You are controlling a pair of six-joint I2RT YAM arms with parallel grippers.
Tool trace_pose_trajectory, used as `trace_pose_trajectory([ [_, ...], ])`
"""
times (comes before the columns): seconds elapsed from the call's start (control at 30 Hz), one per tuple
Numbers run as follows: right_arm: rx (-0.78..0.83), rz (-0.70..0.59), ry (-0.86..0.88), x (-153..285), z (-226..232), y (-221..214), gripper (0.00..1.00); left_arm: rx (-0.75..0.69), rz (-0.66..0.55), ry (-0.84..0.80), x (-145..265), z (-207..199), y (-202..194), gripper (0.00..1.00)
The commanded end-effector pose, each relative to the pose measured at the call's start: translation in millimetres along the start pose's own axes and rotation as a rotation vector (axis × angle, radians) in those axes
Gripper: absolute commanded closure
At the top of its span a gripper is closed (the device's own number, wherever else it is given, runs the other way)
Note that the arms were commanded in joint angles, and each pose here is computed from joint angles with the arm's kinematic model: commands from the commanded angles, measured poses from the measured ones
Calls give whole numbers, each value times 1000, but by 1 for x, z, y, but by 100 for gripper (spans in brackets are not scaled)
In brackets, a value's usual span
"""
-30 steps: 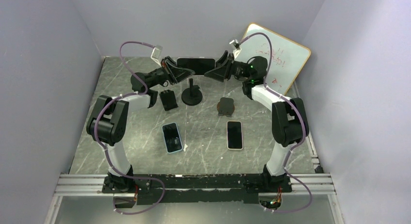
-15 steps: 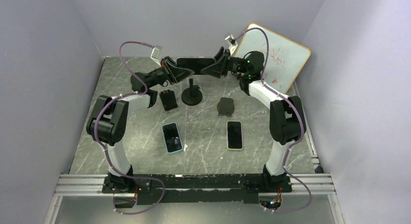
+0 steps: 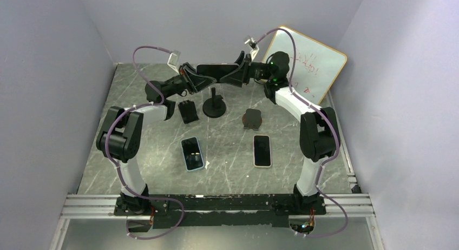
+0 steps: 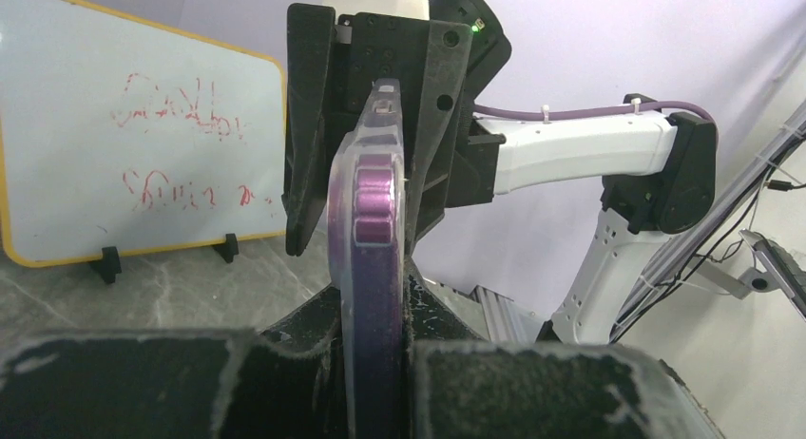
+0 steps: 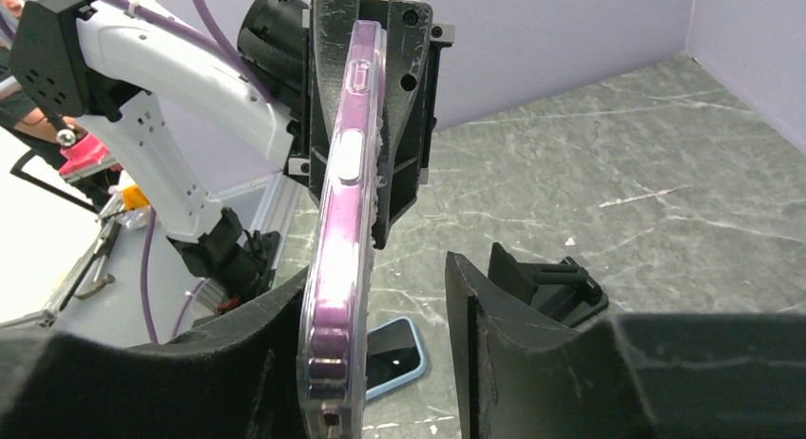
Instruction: Place the phone on the phone stand
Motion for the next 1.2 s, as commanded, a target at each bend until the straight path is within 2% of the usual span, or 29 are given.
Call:
trace_pose_trajectory([
  [0.0,-9,19,-27,-6,-11,-6,60,-272,-107,-190,-8,-36,25,95],
  [0.1,-17,26,-43,-5,-13,-8,74,-271,-105,-189,-7,-36,25,95],
  [0.17,-16,26,-55,-5,-14,-8,97,-272,-104,-188,-7,-36,24,95],
  [0.2,-18,26,-63,-5,-14,-7,100,-271,-102,-189,-7,-35,24,95],
  [0.33,-24,-11,-126,2,-16,-7,100,-266,-91,-187,-6,-31,23,92],
  [0.4,-42,-48,-182,16,-18,-5,100,-283,-75,-181,-2,-27,22,61],
  [0.47,-47,-89,-252,38,-20,-2,100,-324,-61,-151,7,-21,22,48],
  [0.6,-24,-97,-341,66,-8,-6,100,-387,10,-17,31,10,21,46],
  [0.67,7,-94,-334,69,5,-8,100,-508,80,105,39,35,17,45],
  [0.7,11,-95,-317,68,12,-11,100,-589,137,193,41,48,13,44],
  [0.73,9,-93,-299,66,17,-15,100,-606,262,310,48,64,-2,44],
  [0.77,6,-85,-284,64,21,-19,100,-696,354,374,48,74,-8,43],
  [0.8,-1,-75,-279,62,23,-25,100,-741,420,387,46,81,-14,43],
  [0.87,-8,-59,-265,57,24,-35,100,-772,475,359,47,94,-28,44],
  [0.97,-35,-59,-227,54,24,-44,100,-809,469,335,51,104,-44,43],
  [1.1,-46,-51,-220,54,27,-48,100,-793,548,325,63,123,-67,45],
  [1.17,-45,-47,-223,53,28,-48,100,-770,545,315,70,128,-74,46],
])
Point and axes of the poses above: each gripper's point midway between its finger pads, its own x axis back along the fingers, its own z axis along the line the jaws close on, y = z × x, the point moved 9 cm from there along x, back along the fingers, and after that the axes turned 4 degrees about -x, right-handed, at the moved point
